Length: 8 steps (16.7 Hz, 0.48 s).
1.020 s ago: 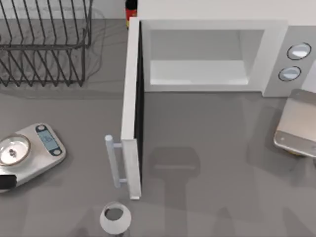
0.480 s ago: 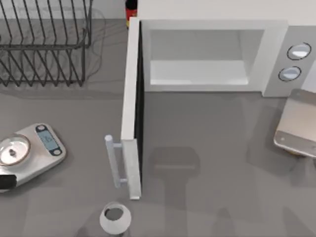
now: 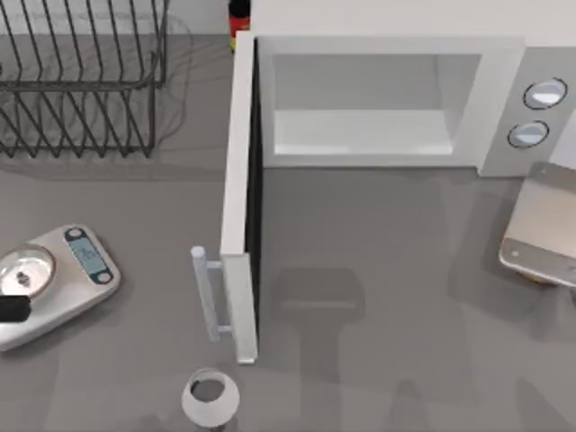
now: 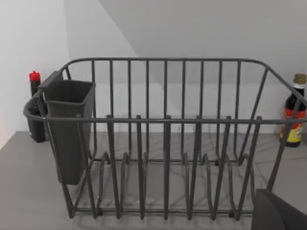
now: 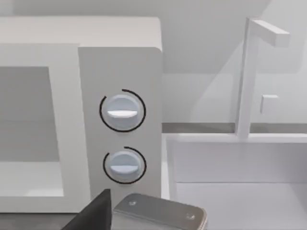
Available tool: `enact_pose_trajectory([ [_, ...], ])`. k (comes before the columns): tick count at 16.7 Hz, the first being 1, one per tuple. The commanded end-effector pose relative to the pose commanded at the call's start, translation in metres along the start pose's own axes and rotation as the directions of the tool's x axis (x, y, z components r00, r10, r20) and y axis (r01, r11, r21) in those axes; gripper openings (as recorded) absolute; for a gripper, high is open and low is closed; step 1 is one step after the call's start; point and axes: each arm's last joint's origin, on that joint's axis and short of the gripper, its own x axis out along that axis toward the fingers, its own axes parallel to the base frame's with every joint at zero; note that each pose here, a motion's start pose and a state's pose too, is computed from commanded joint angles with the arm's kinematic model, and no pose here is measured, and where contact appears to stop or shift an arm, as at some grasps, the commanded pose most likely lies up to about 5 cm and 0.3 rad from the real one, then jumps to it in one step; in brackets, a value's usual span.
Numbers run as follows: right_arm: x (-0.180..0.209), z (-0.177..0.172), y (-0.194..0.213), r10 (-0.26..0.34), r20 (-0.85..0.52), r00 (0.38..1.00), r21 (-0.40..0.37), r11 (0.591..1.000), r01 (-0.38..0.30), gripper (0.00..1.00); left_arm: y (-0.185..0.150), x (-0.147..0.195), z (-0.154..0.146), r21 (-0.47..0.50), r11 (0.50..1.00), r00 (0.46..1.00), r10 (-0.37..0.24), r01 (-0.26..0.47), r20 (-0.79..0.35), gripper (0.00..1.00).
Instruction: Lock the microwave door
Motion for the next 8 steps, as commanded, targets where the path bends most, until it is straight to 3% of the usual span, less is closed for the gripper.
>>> enact_pose_trajectory([
  [8,0.0,0.0,0.0,0.0,0.0,1.0,0.0,1.0,0.0,1.0,0.0033,0.0014,-0.002,0.0,1.0,1.0,0.002,-0.002,-0.001,0.0],
])
